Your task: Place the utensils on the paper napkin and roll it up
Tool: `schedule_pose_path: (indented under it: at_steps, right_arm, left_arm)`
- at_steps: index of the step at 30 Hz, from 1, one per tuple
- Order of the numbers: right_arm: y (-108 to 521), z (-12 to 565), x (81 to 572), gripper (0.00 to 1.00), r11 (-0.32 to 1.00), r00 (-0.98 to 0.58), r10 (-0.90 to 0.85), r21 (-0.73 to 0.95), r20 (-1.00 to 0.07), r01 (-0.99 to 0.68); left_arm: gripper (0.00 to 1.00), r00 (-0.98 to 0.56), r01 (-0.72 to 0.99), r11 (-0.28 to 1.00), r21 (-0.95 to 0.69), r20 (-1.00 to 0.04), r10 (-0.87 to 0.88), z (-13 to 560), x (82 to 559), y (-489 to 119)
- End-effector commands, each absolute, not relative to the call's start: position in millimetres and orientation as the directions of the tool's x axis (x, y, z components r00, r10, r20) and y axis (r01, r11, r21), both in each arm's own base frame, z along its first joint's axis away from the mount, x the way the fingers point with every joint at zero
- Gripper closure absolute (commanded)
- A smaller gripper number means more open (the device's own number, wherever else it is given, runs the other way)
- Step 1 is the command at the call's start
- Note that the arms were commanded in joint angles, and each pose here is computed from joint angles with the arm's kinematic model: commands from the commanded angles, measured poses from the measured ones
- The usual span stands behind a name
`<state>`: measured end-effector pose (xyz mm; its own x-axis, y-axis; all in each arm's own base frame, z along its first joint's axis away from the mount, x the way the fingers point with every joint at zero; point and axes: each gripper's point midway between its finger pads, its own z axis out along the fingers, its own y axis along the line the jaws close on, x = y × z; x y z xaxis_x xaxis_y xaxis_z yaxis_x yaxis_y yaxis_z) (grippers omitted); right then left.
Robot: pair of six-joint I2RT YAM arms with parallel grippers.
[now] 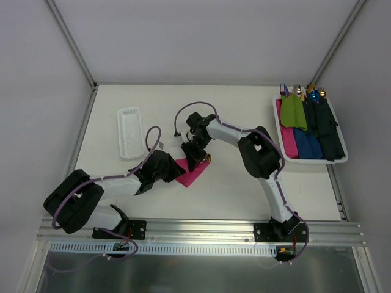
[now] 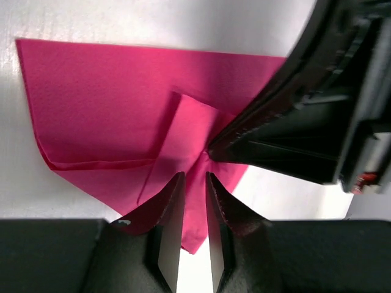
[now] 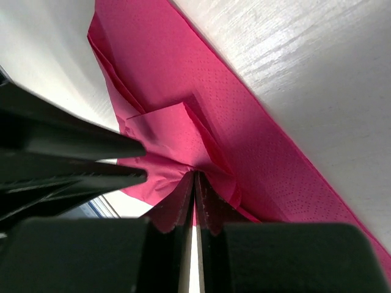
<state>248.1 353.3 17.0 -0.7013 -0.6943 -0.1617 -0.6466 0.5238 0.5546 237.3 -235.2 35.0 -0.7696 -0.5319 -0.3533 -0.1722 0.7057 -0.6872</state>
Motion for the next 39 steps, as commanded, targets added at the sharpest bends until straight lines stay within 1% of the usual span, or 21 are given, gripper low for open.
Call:
schedule_pose_path:
  at_steps: [1,6,11,12,14,16,17,19,23,24,26,27,28,29,30,31,32,33,35,36,39]
  right_arm:
    - [358,9,256,0.94,0.482,-0.652,-0.729,0.521,-0.208,-0.704]
    - [361,16,261,0.94,0.472,-0.643,-0.730,0.508,-0.233,-0.720]
    - [359,38,270,0.92,0.481,-0.654,-0.706,0.495,-0.271,-0.724]
    - [356,54,278,0.91,0.489,-0.671,-0.677,0.497,-0.301,-0.717]
    - [347,74,290,0.88,0.530,-0.736,-0.604,0.536,-0.306,-0.657]
    - [343,102,301,0.86,0.535,-0.770,-0.532,0.566,-0.351,-0.627]
    - [333,106,303,0.86,0.560,-0.824,-0.473,0.615,-0.314,-0.555]
    - [330,127,308,0.85,0.539,-0.843,-0.400,0.652,-0.360,-0.534]
    - [324,125,291,0.85,0.514,-0.898,-0.330,0.742,-0.291,-0.430]
    - [325,117,284,0.85,0.518,-0.923,-0.300,0.772,-0.239,-0.368]
    - [329,114,274,0.84,0.485,-0.944,-0.272,0.820,-0.188,-0.304]
    - [334,115,280,0.83,0.455,-0.942,-0.247,0.832,-0.225,-0.318]
    - [332,102,269,0.82,0.473,-0.966,-0.215,0.850,-0.145,-0.233]
    - [332,98,268,0.82,0.469,-0.972,-0.195,0.858,-0.129,-0.208]
    - [336,100,278,0.82,0.439,-0.971,-0.160,0.868,-0.178,-0.231]
    - [336,97,280,0.80,0.432,-0.976,-0.132,0.876,-0.173,-0.213]
    - [333,88,274,0.80,0.441,-0.991,-0.088,0.888,-0.103,-0.131]
    - [335,89,280,0.80,0.428,-0.990,-0.061,0.892,-0.131,-0.144]
    - [334,82,281,0.79,0.440,-0.995,-0.020,0.893,-0.095,-0.094]
    - [336,83,284,0.79,0.428,-0.994,-0.006,0.898,-0.112,-0.104]
    - [340,80,290,0.79,0.411,-0.996,0.038,0.910,-0.082,-0.059]
  left_arm:
    - [0.80,-0.759,-0.187,0.672,-0.717,-0.330,-0.562,30,241,-242]
    - [0.84,-0.764,-0.265,0.664,-0.699,-0.269,-0.587,7,237,-242]
    - [0.93,-0.730,-0.388,0.652,-0.651,-0.214,-0.649,-17,228,-228]
    - [0.96,-0.721,-0.412,0.656,-0.632,-0.213,-0.659,-22,226,-223]
    - [1.00,-0.700,-0.447,0.643,-0.622,-0.205,-0.684,-25,225,-218]
    - [1.00,-0.670,-0.477,0.634,-0.609,-0.215,-0.710,-27,227,-211]
    - [1.00,-0.661,-0.478,0.629,-0.613,-0.221,-0.717,-24,230,-211]
    - [1.00,-0.651,-0.491,0.635,-0.597,-0.233,-0.722,-26,231,-208]
    - [1.00,-0.646,-0.504,0.634,-0.586,-0.232,-0.728,-27,234,-209]
    - [1.00,-0.643,-0.508,0.631,-0.586,-0.229,-0.731,-27,234,-209]
    - [1.00,-0.634,-0.519,0.626,-0.582,-0.230,-0.738,-29,235,-207]
    - [1.00,-0.632,-0.523,0.628,-0.576,-0.231,-0.739,-31,233,-206]
    - [1.00,-0.623,-0.534,0.619,-0.576,-0.227,-0.749,-31,234,-205]
    - [1.00,-0.616,-0.546,0.614,-0.570,-0.223,-0.755,-34,232,-202]
    - [1.00,-0.605,-0.557,0.607,-0.567,-0.223,-0.764,-35,231,-200]
    - [1.00,-0.591,-0.574,0.590,-0.568,-0.212,-0.779,-36,231,-199]
    - [1.00,-0.586,-0.582,0.587,-0.563,-0.209,-0.783,-38,230,-197]
    - [1.00,-0.582,-0.587,0.583,-0.562,-0.207,-0.786,-39,229,-197]
    - [1.00,-0.580,-0.592,0.582,-0.558,-0.206,-0.788,-40,229,-196]
    - [1.00,-0.580,-0.595,0.582,-0.554,-0.204,-0.788,-41,228,-196]
    - [1.00,-0.585,-0.596,0.585,-0.550,-0.200,-0.786,-43,228,-197]
